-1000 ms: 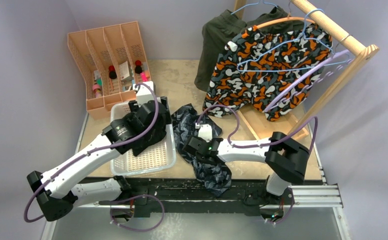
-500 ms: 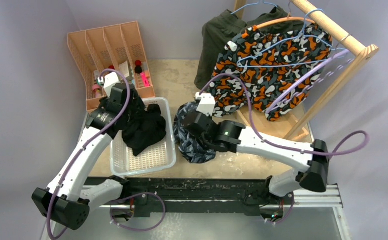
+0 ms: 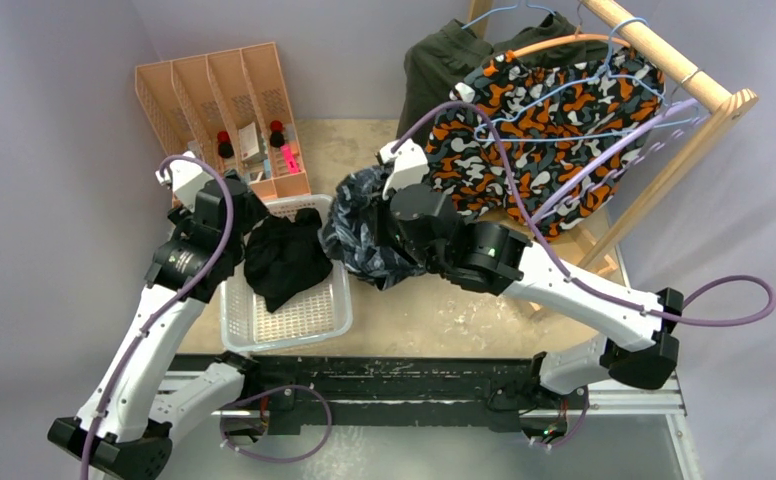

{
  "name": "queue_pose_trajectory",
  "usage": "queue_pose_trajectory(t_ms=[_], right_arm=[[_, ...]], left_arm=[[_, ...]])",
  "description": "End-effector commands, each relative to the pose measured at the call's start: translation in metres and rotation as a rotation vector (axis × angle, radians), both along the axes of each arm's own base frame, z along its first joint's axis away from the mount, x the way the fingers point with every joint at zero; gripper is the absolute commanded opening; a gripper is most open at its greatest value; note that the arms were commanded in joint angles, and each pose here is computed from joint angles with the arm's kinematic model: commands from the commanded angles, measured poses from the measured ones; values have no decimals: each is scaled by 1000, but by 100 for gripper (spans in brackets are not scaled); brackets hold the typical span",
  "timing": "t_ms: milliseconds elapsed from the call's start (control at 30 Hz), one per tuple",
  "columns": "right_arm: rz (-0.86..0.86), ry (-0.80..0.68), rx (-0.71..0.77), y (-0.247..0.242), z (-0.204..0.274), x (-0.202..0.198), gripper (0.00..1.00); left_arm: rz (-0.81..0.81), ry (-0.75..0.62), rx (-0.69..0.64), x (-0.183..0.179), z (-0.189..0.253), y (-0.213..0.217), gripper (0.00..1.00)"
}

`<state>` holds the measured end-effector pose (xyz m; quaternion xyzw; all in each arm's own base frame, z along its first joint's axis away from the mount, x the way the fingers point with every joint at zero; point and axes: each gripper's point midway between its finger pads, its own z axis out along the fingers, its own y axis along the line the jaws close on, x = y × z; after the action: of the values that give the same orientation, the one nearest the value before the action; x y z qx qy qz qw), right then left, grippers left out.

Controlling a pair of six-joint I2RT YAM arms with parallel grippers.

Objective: Remove the shorts from the hanger
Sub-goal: Pick up the shorts at the center of the board, then place the shorts in the basket.

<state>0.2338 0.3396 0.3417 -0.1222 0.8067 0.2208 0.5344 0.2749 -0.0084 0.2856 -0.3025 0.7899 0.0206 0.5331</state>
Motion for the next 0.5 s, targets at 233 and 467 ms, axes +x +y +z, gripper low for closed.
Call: queue_pose_trajectory(t_ms=[233,467], right_arm=[[278,-346,228,45,169,-12,0],[373,-312,165,90,132,-8,0]], left_arm=[[299,-166,20,-42,37,58,80],[364,-234,2,-63,50,73,81]])
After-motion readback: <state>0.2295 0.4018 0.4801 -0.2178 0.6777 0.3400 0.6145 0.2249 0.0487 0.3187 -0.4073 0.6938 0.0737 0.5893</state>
